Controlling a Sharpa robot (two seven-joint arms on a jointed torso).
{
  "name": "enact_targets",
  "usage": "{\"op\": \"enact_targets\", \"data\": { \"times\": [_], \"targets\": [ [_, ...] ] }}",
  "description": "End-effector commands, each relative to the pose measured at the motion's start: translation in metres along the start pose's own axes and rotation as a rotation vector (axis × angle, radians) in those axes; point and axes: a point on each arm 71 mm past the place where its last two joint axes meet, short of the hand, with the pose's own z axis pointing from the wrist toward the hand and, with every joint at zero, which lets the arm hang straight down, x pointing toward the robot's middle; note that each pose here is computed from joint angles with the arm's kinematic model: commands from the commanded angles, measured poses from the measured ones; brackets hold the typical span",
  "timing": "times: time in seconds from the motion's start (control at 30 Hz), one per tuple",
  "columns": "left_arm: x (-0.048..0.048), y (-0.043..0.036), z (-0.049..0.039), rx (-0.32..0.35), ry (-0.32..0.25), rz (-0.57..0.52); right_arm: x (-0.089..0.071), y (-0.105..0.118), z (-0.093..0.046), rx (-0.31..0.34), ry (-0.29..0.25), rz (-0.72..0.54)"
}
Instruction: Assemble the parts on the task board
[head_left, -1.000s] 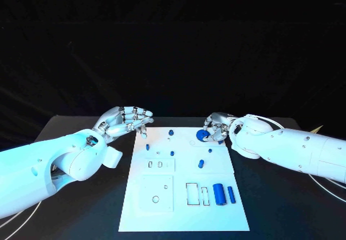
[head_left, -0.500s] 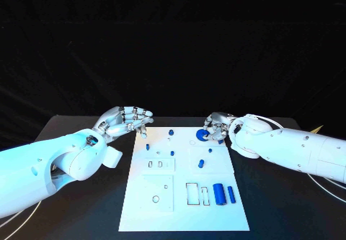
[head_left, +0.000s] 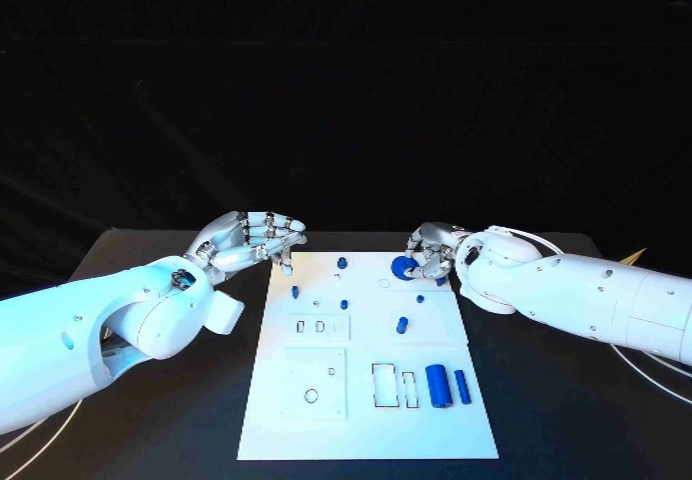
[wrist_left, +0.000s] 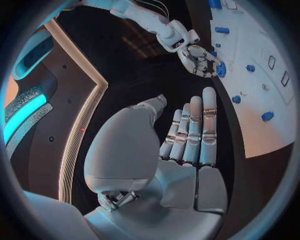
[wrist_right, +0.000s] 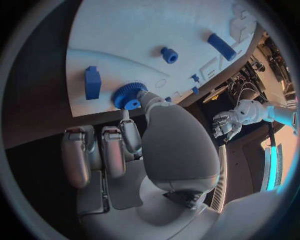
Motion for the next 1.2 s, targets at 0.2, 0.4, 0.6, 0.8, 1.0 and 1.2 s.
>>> {"op": "enact_targets", "data": {
  "times": [0.2,0.4,0.6,0.8,1.0,1.2],
  "targets": [
    [0.0028,-0.0009,0.0002,0.001,0.024,-0.012,0.0047,0.0056,-0.0003,-0.013,0.022,-0.039],
    [0.0029,-0.0008,0.0000,-0.002,0.027,-0.013,0.0042,0.0065,-0.0001,-0.006,0.010,-0.040],
    [0.0026,-0.0006,-0.0003,-0.004,0.027,-0.013,0.0033,0.0064,-0.0003,0.004,-0.004,-0.043],
    [0.0024,-0.0004,-0.0005,-0.007,0.029,-0.013,0.0008,0.0076,-0.0012,0.009,-0.046,-0.047],
    [0.0022,0.0000,-0.0006,-0.011,0.033,-0.014,-0.0024,0.0109,-0.0040,0.003,-0.104,-0.058],
    [0.0014,0.0007,-0.0007,-0.015,0.036,-0.015,-0.0046,0.0122,-0.0097,-0.005,-0.140,-0.056]
  ]
}}
